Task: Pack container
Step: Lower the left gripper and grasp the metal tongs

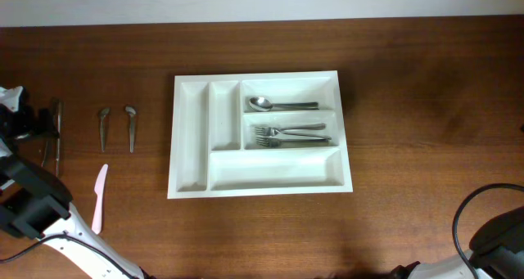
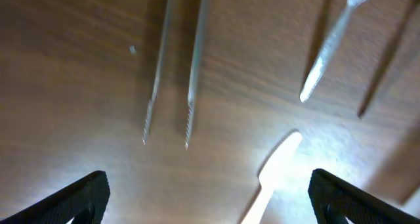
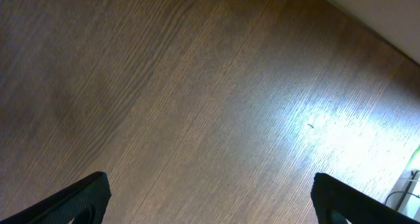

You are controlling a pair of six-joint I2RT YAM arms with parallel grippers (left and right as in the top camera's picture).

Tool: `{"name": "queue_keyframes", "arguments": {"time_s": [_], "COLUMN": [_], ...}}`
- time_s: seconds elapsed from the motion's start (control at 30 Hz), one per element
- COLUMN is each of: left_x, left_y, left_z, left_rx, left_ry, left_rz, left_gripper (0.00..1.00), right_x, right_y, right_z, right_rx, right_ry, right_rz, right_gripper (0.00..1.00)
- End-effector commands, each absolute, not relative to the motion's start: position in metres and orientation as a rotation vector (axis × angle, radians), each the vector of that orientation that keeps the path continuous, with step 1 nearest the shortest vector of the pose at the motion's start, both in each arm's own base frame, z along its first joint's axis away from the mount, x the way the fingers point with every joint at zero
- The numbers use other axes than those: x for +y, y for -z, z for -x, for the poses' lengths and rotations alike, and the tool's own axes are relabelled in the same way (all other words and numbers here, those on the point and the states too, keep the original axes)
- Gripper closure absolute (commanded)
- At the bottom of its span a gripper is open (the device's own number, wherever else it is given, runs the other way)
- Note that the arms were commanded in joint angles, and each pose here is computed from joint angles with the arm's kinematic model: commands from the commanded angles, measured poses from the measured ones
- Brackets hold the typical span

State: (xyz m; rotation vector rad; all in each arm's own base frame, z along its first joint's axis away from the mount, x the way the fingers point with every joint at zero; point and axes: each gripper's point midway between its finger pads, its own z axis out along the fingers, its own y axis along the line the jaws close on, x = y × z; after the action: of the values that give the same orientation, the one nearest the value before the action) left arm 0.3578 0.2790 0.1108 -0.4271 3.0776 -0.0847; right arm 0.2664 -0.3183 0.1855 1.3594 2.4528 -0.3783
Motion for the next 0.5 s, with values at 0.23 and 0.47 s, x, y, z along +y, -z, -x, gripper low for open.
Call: {"name": "queue_keyframes", "arguments": {"time_s": [0.23, 0.47], "left_x": [0.292, 0.308], "left_y": [-0.119, -0.124], "left_z": [-0.378, -0.403], "left_rx": [2.977, 2.895], "left_ry": [0.027, -0.087], "left_rz": [0.403, 0.221], "left_gripper": [0.01, 0.01], "right_x": [-0.319, -0.319], "right_y": [-0.182, -0.182], "right_z": [-0.264, -0.264], "right_rx": [2.456, 2.456], "right_ry": [0.382, 0.382], "right_rz": [-1.372, -1.372], "right_gripper": [0.01, 0.01]}}
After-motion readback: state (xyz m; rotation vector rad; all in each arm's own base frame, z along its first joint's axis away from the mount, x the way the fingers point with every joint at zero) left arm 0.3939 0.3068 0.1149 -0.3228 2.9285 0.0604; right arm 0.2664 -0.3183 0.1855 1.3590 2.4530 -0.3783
